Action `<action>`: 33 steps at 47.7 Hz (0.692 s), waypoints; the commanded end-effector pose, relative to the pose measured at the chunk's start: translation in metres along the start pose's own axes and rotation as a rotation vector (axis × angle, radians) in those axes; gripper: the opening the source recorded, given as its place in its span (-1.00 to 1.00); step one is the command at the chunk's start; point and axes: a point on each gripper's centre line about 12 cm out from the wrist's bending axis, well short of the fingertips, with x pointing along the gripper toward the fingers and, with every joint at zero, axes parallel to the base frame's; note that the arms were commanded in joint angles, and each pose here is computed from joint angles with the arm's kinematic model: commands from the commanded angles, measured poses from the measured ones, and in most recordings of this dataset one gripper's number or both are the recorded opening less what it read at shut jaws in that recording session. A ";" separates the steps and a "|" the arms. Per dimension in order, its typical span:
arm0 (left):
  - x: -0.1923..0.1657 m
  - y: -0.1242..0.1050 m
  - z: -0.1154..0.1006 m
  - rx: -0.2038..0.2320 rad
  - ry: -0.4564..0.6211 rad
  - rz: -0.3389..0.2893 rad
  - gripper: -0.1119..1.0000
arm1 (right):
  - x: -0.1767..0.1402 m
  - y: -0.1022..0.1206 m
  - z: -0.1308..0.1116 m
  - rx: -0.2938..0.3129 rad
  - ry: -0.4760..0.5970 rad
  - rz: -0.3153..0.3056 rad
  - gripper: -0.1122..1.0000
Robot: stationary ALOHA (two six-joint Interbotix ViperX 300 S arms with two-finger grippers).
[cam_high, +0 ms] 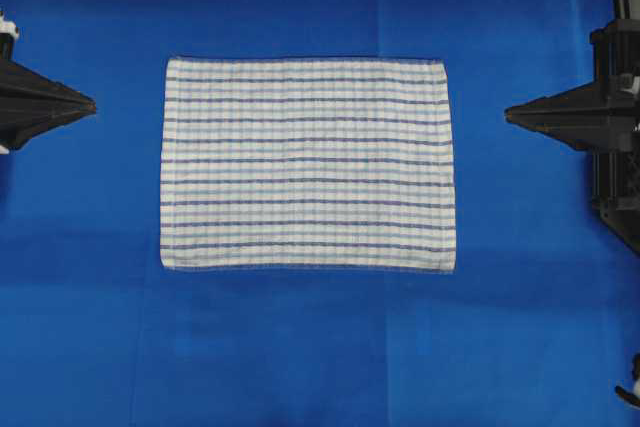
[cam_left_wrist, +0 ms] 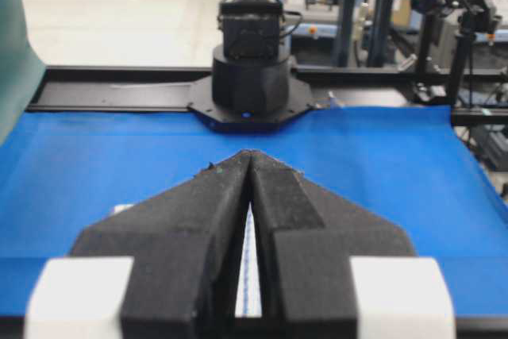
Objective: Fold the blue towel.
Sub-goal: 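Move both grippers to the towel's top-left and top-right corners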
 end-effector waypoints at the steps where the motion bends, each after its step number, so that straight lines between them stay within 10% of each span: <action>1: 0.003 -0.002 0.004 -0.015 0.003 -0.005 -0.80 | 0.004 0.000 0.005 0.007 -0.006 -0.002 -0.78; 15: 0.005 0.006 -0.003 -0.011 0.035 0.032 -0.80 | 0.011 -0.006 0.000 0.029 0.098 -0.032 -0.78; 33: 0.021 0.044 -0.044 -0.027 0.226 0.203 -0.75 | 0.024 -0.053 -0.043 0.108 0.267 -0.251 -0.68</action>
